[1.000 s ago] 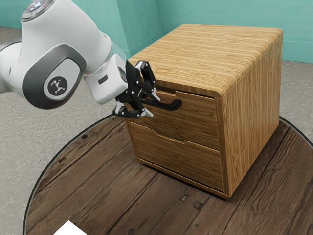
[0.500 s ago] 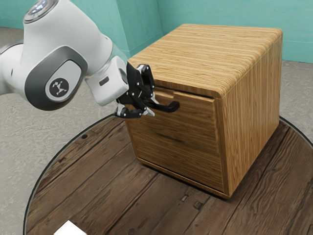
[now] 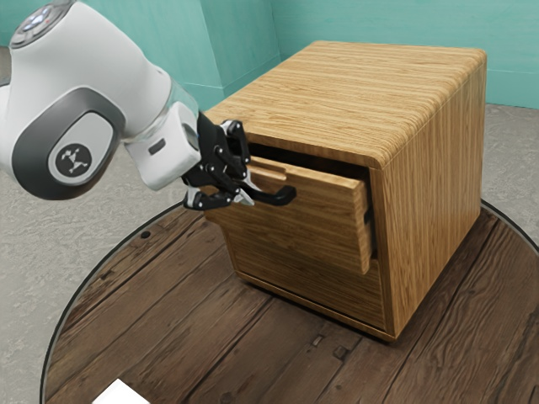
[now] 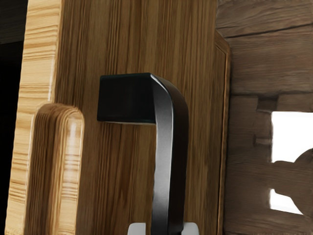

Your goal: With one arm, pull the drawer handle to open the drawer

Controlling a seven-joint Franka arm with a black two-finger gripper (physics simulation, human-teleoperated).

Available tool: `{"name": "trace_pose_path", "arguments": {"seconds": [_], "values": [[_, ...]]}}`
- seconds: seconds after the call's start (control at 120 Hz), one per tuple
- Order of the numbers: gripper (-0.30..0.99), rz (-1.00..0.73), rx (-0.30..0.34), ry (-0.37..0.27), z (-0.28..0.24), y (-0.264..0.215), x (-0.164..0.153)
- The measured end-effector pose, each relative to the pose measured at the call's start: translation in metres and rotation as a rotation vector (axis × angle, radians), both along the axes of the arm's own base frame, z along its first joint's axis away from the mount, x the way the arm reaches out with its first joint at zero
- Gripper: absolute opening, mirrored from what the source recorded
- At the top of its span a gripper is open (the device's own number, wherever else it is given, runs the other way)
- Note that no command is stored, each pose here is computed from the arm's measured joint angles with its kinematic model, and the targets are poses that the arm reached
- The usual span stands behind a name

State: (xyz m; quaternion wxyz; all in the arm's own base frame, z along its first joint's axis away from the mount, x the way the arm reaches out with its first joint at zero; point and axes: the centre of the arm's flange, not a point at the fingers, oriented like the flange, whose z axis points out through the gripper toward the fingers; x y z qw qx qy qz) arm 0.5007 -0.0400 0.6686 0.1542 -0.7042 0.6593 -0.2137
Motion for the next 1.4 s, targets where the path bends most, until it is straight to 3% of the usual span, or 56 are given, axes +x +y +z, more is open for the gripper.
{"name": "trace_pose_path", "arguments": {"seconds": [1.4], "values": [[-0.03,-0.017,-0.057,0.000,-0.004,0.009,-0.096]]}}
